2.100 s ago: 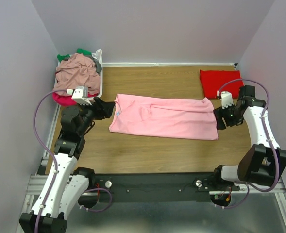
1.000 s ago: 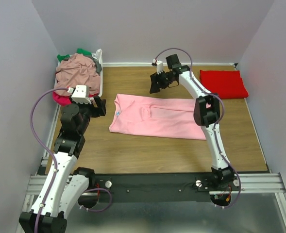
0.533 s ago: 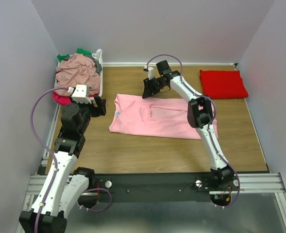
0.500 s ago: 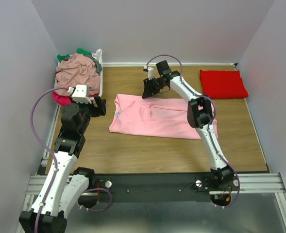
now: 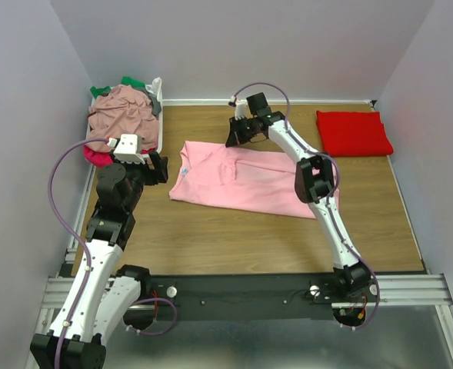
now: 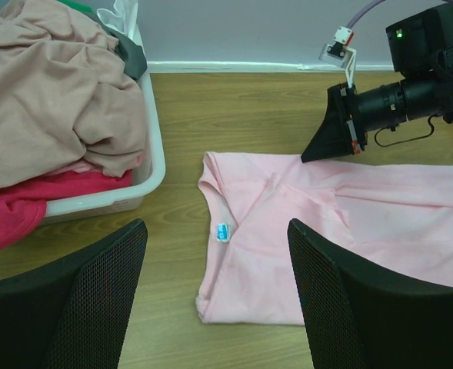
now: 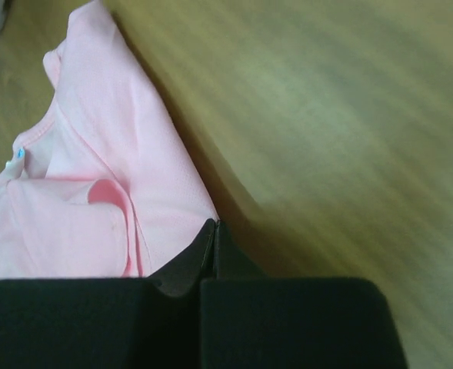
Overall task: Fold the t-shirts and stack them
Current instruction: Fold the tshirt
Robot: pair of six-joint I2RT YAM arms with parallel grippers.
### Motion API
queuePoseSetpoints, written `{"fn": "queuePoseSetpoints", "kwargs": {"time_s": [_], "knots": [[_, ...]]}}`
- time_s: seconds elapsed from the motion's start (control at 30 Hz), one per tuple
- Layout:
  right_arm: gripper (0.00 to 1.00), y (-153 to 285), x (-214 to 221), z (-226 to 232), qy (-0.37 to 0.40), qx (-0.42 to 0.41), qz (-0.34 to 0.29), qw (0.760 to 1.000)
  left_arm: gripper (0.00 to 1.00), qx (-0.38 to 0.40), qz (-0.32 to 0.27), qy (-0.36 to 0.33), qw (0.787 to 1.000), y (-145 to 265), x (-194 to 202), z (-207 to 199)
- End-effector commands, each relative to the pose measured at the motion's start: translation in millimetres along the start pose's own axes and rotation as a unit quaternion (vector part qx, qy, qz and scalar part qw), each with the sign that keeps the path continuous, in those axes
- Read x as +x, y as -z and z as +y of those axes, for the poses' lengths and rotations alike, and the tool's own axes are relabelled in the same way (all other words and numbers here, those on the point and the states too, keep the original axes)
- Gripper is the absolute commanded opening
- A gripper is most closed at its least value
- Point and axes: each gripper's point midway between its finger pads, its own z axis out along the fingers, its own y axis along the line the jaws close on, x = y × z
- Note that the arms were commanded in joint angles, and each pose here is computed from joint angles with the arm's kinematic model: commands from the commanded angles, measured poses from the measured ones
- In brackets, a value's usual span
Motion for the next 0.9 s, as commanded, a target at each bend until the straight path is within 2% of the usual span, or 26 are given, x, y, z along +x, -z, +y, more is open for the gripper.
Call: {"fn": "queuePoseSetpoints", "kwargs": {"time_s": [0.0,0.13,0.2,0.23,0.27,0.3,0.37,0.4,0.43,0.47,0.5,0.53,0.57,0.6,0.63,0.67,0.7,0.73,0.77,0.8,0.83,0.87], "knots": [[0.01,18,-60,-63,-0.05,0.13,-0.121,0.983,0.82,-0.018,-0.012,-0.006,1.0,-1,-4,8],[0.0,48,-83,-122,-0.098,0.27,-0.194,0.938,0.82,-0.02,-0.012,-0.006,1.0,-2,-3,8],[0.01,62,-91,-136,-0.109,0.302,-0.215,0.922,0.82,-0.019,-0.009,-0.005,1.0,-3,-2,8],[0.17,71,-93,-144,-0.113,0.317,-0.223,0.915,0.82,-0.018,-0.006,-0.005,1.0,-4,0,8],[0.27,78,-96,-149,-0.114,0.321,-0.228,0.912,0.82,-0.018,-0.007,-0.005,1.0,-4,-1,7],[0.44,87,-101,-150,-0.111,0.324,-0.234,0.91,0.82,-0.017,-0.006,-0.004,1.0,-4,0,7],[0.57,115,-118,-149,-0.088,0.326,-0.245,0.909,0.81,-0.015,-0.006,-0.005,1.0,-4,0,7],[0.6,126,-121,-147,-0.08,0.323,-0.245,0.911,0.82,-0.015,-0.007,-0.004,1.0,-4,-1,7],[0.69,150,-134,-134,-0.048,0.311,-0.246,0.917,0.82,-0.014,-0.008,-0.004,1.0,-3,-2,6],[0.74,137,-120,-134,-0.052,0.293,-0.227,0.927,0.82,-0.013,-0.008,-0.004,1.0,-3,-2,5],[0.8,168,-136,-113,0.006,0.285,-0.226,0.932,0.82,-0.012,-0.01,-0.003,1.0,-2,-3,5],[0.89,180,-138,-94,0.04,0.263,-0.216,0.94,0.82,-0.01,-0.013,-0.004,1.0,-2,-4,4],[0.94,162,-99,-84,0.095,0.213,-0.152,0.96,0.82,-0.009,-0.016,-0.004,1.0,0,-6,4],[0.98,197,-111,-43,0.144,0.192,-0.159,0.958,0.81,-0.006,-0.021,-0.003,1.0,2,-8,3],[0.99,198,-91,-28,0.167,0.164,-0.135,0.963,0.82,-0.004,-0.025,-0.003,1.0,3,-10,2],[0.99,184,-43,-15,0.164,0.117,-0.089,0.975,0.82,-0.004,-0.028,-0.004,1.0,4,-12,2],[0.99,210,-36,16,0.217,0.11,-0.082,0.966,0.82,-0.003,-0.032,-0.003,0.999,6,-14,1],[0.99,211,-17,26,0.231,0.103,-0.061,0.965,0.82,0.003,-0.035,-0.003,0.999,7,-15,-1],[0.99,200,32,29,0.231,0.114,-0.001,0.966,0.82,0.015,-0.04,-0.003,0.999,9,-17,-5],[0.98,211,41,45,0.248,0.129,0.006,0.96,0.82,0.02,-0.04,-0.003,0.999,9,-17,-7],[0.98,200,67,41,0.241,0.136,0.041,0.96,0.82,0.024,-0.042,-0.003,0.999,10,-19,-9],[0.98,205,79,58,0.269,0.164,0.06,0.947,0.82,0.028,-0.044,-0.001,0.999,11,-20,-10]]}}
